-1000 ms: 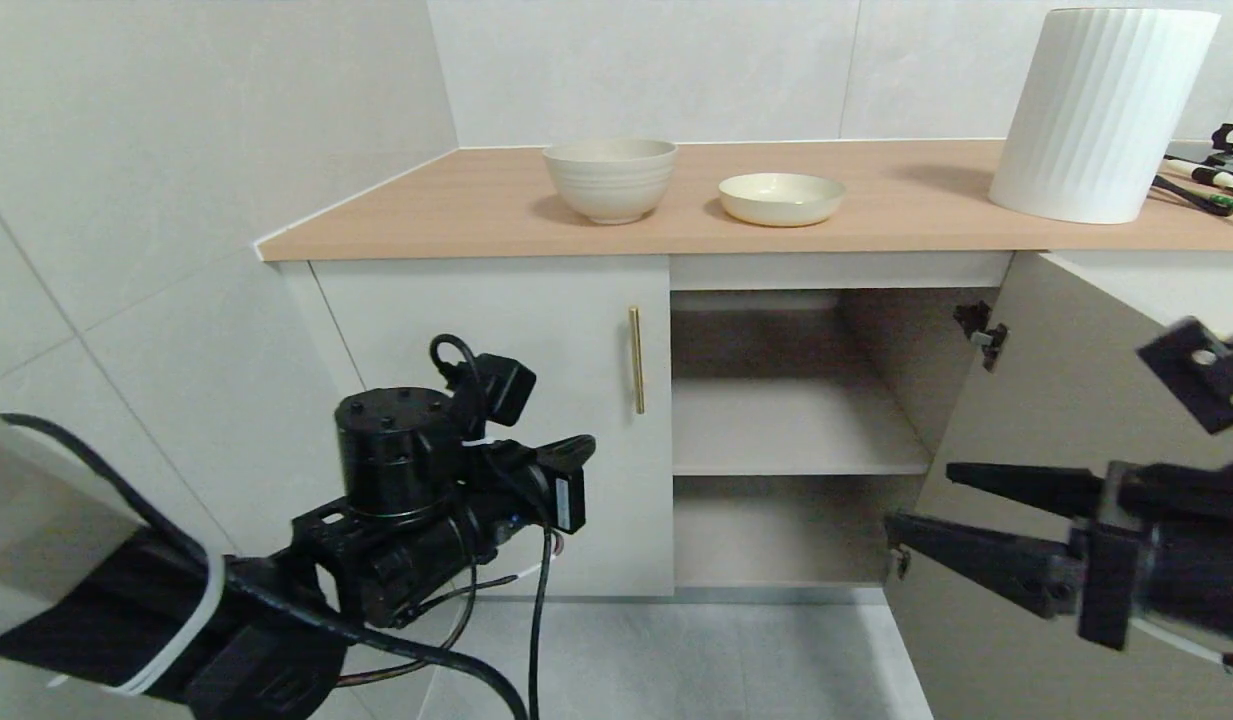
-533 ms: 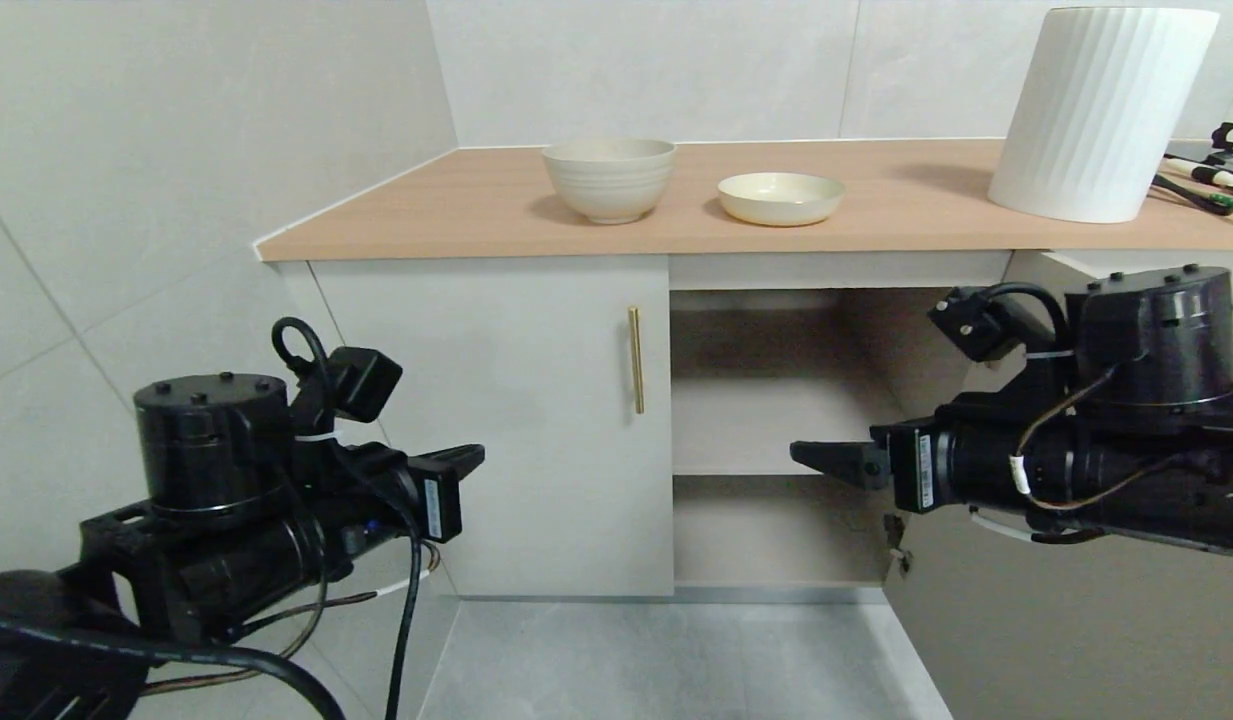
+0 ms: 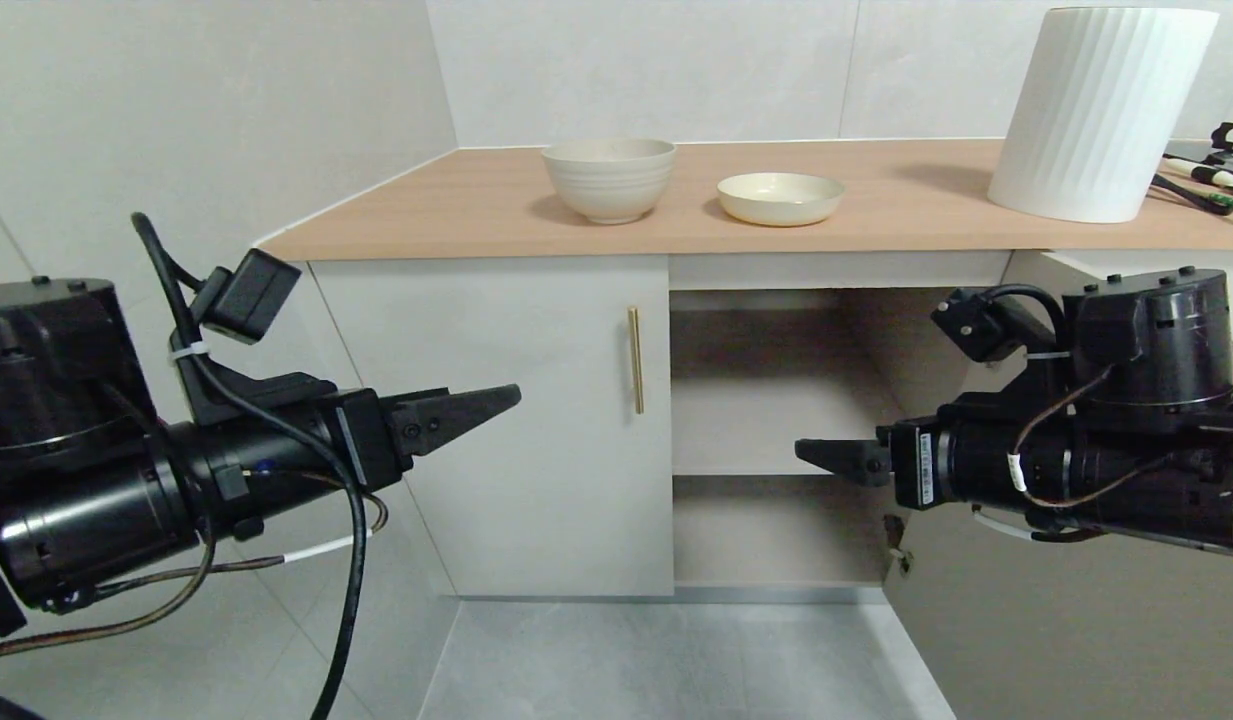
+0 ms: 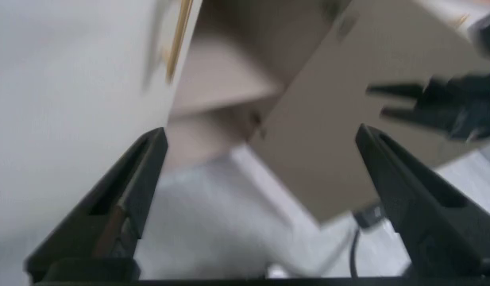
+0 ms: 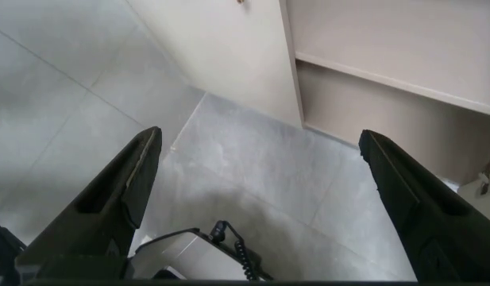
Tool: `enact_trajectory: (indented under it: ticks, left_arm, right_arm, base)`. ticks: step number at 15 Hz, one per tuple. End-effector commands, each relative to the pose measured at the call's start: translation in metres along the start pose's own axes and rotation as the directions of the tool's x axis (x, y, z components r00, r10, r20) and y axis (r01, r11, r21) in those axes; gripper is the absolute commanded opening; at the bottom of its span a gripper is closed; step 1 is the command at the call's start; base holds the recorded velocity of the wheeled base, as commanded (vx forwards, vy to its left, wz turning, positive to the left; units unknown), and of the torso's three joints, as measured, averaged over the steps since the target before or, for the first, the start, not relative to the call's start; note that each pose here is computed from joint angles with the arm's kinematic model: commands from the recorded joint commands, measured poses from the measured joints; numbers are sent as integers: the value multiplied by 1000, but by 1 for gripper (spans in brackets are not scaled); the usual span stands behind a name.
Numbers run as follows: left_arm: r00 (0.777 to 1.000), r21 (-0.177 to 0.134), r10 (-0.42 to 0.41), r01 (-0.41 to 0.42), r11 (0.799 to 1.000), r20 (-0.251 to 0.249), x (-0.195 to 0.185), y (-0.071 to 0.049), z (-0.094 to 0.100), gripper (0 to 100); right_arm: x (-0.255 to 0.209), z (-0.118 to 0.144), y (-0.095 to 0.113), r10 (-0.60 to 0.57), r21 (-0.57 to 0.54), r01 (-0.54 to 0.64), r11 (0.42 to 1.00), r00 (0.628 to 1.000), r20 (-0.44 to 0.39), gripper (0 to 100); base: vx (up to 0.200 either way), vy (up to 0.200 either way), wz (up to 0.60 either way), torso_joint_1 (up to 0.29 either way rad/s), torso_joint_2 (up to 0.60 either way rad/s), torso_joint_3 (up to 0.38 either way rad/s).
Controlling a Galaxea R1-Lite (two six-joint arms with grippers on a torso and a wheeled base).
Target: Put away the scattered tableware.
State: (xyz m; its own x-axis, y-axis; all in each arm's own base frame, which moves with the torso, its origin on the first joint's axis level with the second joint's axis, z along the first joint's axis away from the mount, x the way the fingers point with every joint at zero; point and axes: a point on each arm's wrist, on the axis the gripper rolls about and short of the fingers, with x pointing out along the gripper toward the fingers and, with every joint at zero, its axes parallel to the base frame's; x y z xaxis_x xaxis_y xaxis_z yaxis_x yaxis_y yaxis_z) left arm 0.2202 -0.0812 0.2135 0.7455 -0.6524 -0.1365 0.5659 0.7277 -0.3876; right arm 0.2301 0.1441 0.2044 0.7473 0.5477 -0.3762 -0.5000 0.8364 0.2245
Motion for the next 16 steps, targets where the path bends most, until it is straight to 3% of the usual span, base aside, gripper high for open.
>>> enact_trajectory:
  ticks: [1, 2, 6, 9, 12, 16]
  left_arm:
    - [1000, 8, -4, 4, 1000, 21, 1, 0, 1, 100]
    - [999, 17, 6, -7, 1000, 54, 0, 0, 1, 100]
    - [998, 21, 10, -11, 1000, 63, -4, -2, 2, 100]
    - [999, 9, 20, -20, 1000, 34, -7, -3, 2, 100]
    - [999, -14, 45, -45, 999, -26, -12, -5, 5, 100]
    - [998, -19, 50, -51, 999, -28, -15, -5, 7, 100]
  right_arm:
    - [-5, 3, 1, 5, -2, -5, 1000, 1000, 18, 100]
    - [-5, 3, 1, 5, -2, -5, 1000, 1000, 18, 100]
    - [-6, 3, 1, 3, -1, -3, 1000, 1000, 18, 100]
    - [-7, 4, 1, 6, -2, -6, 1000, 1000, 22, 100]
    - [-9, 5, 1, 4, -2, -4, 1000, 1000, 28, 100]
    - [-15, 7, 2, 7, -3, -7, 1000, 999, 44, 100]
  base:
    - [0, 0, 0, 0, 0, 0]
    - [0, 0, 0, 0, 0, 0]
    - [0, 0, 0, 0, 0, 0]
    - [0, 0, 0, 0, 0, 0]
    - [0, 0, 0, 0, 0, 0]
    - [200, 0, 0, 4, 0, 4]
